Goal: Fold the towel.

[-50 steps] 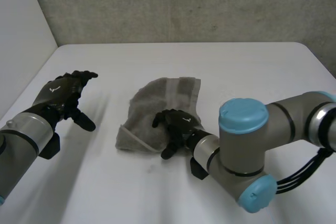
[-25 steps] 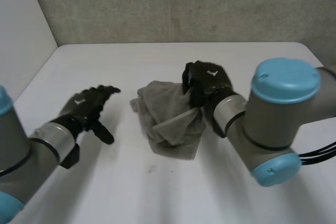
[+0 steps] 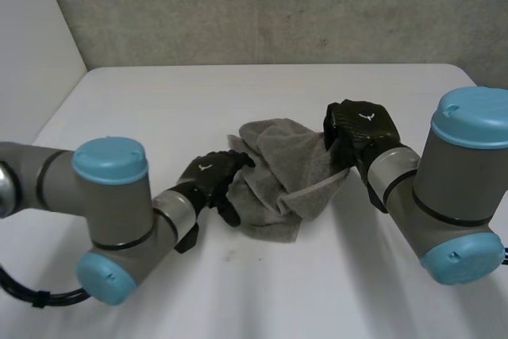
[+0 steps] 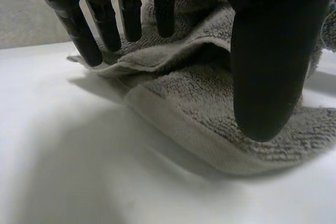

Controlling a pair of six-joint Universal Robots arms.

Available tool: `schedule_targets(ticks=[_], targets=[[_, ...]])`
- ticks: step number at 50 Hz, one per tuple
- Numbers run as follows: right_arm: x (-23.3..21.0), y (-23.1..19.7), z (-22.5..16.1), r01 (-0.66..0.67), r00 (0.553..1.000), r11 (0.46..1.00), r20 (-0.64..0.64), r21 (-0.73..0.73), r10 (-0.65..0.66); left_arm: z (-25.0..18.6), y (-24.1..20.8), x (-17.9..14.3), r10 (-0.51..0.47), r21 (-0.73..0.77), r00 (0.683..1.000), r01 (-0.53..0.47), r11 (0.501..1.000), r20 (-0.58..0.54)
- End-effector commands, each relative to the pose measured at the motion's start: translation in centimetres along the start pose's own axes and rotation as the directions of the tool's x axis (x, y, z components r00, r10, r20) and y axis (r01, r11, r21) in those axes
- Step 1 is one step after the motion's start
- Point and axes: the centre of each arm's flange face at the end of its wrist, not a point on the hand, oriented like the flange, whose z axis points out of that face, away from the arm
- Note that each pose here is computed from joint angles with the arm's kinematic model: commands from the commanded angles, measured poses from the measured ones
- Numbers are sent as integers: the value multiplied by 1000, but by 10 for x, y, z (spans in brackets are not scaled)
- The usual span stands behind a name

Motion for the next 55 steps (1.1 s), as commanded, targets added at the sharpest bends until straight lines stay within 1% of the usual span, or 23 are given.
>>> schedule_targets(ticks=[1,11,16,18,19,21,22,24,25,27,28,30,36,39,40,42,45,47,48,50,52,54,55], targets=[[17,2,4,-7,999,1000,-41,-11,7,27,6,20,38,20,998,-37,999,-58],[22,4,5,-2,999,1000,-50,-24,1,60,2,27,59,76,994,-52,996,-89],[25,-5,7,45,997,999,-56,0,-45,65,-19,29,68,139,994,-56,989,-86],[24,-16,7,98,994,995,-56,26,-96,55,-55,31,79,217,993,-59,974,-85],[24,-16,7,98,994,995,-56,26,-96,55,-56,31,79,218,993,-59,974,-85],[23,-34,6,132,990,988,-58,75,-128,33,-107,33,93,329,993,-64,942,-74],[23,-34,6,133,990,988,-58,75,-128,32,-107,33,93,329,993,-64,942,-74],[21,-60,2,147,988,976,-68,159,-138,6,-159,23,104,441,994,-76,894,-40],[21,-60,2,147,988,976,-68,159,-138,5,-159,23,104,441,994,-76,894,-39],[19,-99,-7,152,988,952,-81,267,-135,-25,-198,16,111,506,994,-93,857,-5],[19,-100,-7,152,988,952,-81,267,-135,-25,-198,16,111,506,994,-93,857,-5],[16,-126,-19,165,986,933,-87,320,-145,-51,-217,14,121,504,992,-117,856,24],[15,-141,-34,210,977,941,-90,265,-193,-78,-220,11,182,413,979,-202,888,88],[13,-127,-31,252,967,959,-58,130,-246,-87,-204,1,272,263,952,-301,917,141],[13,-127,-31,252,967,959,-58,129,-247,-87,-204,1,272,263,952,-301,917,141],[10,-104,-20,281,960,959,-23,30,-280,-85,-186,-3,297,168,945,-318,933,138],[9,-94,-14,289,957,957,-5,-9,-289,-82,-174,-6,296,120,946,-311,943,128],[4,-71,-1,293,956,954,26,-67,-292,-68,-146,-13,281,30,953,-285,958,111],[4,-71,-1,293,956,954,26,-67,-292,-67,-146,-13,280,29,953,-285,958,111],[-2,-48,13,289,957,951,63,-112,-283,-50,-126,-20,273,-25,957,-272,962,102],[-3,-39,21,288,957,950,71,-123,-281,-39,-119,-24,272,-29,957,-271,962,101],[-5,-30,36,288,957,953,68,-97,-282,-19,-126,-29,287,41,951,-293,955,120],[-5,-30,36,288,957,953,68,-97,-282,-19,-126,-29,287,42,950,-293,955,120]])
